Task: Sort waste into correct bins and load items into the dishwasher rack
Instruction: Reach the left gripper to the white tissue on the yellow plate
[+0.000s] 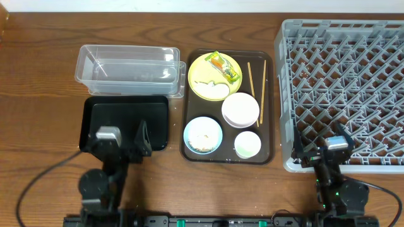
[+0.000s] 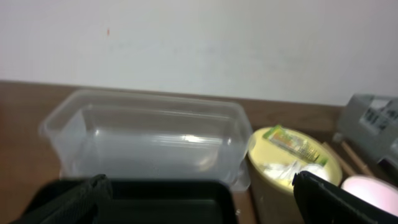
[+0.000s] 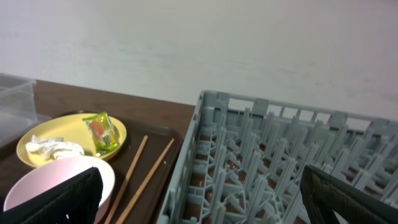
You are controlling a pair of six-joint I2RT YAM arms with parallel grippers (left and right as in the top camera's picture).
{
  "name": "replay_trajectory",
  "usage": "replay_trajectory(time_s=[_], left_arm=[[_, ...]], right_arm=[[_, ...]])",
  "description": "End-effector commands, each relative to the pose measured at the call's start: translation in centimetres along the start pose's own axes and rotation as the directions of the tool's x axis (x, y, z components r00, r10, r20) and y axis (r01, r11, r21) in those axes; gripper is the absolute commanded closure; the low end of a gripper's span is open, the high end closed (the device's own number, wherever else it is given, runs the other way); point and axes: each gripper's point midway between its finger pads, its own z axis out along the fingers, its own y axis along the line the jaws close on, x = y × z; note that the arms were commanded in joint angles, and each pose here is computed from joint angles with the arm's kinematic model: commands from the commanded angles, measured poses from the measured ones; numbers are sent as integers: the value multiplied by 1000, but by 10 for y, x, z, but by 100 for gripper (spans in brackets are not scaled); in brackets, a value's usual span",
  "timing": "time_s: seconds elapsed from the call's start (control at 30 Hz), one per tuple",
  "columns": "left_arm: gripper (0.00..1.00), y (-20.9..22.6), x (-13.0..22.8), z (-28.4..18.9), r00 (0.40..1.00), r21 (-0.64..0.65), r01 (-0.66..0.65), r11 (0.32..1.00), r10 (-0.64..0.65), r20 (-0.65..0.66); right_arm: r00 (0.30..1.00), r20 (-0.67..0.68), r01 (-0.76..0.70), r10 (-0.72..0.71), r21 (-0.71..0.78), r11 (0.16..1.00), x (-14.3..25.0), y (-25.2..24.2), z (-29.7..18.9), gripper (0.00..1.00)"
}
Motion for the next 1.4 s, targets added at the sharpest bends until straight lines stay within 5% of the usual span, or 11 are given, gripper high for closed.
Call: replay_trajectory(time_s=[0.0, 0.23, 0.5, 0.8, 0.97, 1.37], left_arm=[[4, -21, -39, 9, 999, 95, -44, 995, 46, -13], [4, -59, -78, 55, 981, 245, -69, 967, 110, -157], [4, -118, -64, 119, 834, 371, -78, 925, 264, -485], [4, -163, 1, 168, 575, 429, -12, 903, 358, -736], [2, -176, 60, 172, 437, 506, -19, 862, 462, -772], [2, -198, 131, 207, 396, 599, -52, 799, 567, -723]], right_arm=[[999, 20, 46, -45, -31, 998, -32, 4, 2, 1], [995, -97, 22, -27, -49, 999, -58, -3, 31, 1], [965, -262, -26, -8, -127, 992, -78, -1, 71, 1], [904, -428, -80, 13, -139, 987, -64, -2, 92, 1], [870, -493, -120, 22, -168, 978, -45, 6, 91, 1], [846, -533, -156, 27, -199, 968, -35, 14, 86, 1]])
